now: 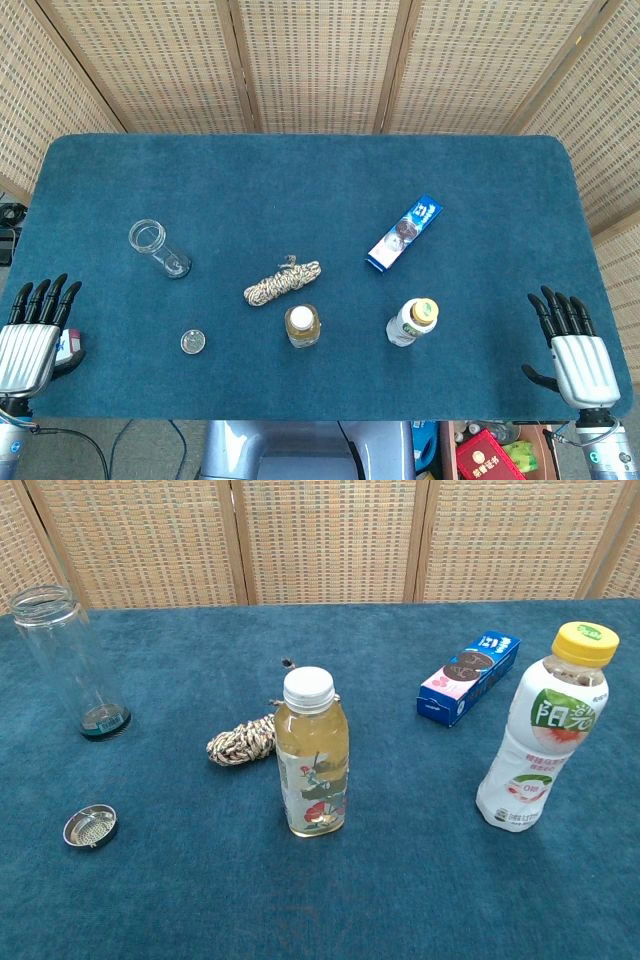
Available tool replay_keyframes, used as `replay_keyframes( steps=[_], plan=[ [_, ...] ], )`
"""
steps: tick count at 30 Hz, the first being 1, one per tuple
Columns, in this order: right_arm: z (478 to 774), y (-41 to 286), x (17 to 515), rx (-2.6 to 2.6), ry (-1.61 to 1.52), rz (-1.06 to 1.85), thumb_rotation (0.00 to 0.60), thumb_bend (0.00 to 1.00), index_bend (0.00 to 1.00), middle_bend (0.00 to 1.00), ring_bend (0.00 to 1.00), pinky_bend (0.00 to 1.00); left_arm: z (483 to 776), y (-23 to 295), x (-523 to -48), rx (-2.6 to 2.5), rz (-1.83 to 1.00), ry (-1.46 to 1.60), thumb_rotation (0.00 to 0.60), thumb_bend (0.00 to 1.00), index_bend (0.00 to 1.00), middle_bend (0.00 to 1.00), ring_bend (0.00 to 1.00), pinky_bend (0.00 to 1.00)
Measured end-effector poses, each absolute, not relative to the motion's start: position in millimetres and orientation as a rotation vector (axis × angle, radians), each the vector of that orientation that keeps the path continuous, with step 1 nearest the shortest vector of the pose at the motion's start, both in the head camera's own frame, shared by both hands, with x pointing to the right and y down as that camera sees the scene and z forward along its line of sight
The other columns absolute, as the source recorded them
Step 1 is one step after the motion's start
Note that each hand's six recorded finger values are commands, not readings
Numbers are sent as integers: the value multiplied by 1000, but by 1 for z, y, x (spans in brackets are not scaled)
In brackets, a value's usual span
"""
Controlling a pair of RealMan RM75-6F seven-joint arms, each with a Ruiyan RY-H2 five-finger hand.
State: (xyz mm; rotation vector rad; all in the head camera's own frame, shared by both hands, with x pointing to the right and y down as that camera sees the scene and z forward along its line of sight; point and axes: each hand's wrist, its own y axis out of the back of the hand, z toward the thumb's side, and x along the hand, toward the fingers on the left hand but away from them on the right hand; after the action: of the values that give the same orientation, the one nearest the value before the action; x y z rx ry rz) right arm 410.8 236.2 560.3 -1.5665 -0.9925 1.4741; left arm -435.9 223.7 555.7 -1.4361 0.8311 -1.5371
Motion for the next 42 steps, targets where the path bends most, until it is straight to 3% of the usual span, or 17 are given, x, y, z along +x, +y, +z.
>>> replay_keyframes(
  steps=[29, 42],
  plan=[
    [560, 236, 411, -1568, -992, 1473, 600, 24, 0, 0, 0, 35, 558, 221, -416, -1528, -1441, 829, 600, 208, 0, 0, 0, 0],
    [562, 237, 410, -1569, -985, 1475, 600, 24, 0, 0, 0, 34, 577, 220, -400, -1657, -1381, 729, 600, 209, 323, 0, 0, 0]
  ],
)
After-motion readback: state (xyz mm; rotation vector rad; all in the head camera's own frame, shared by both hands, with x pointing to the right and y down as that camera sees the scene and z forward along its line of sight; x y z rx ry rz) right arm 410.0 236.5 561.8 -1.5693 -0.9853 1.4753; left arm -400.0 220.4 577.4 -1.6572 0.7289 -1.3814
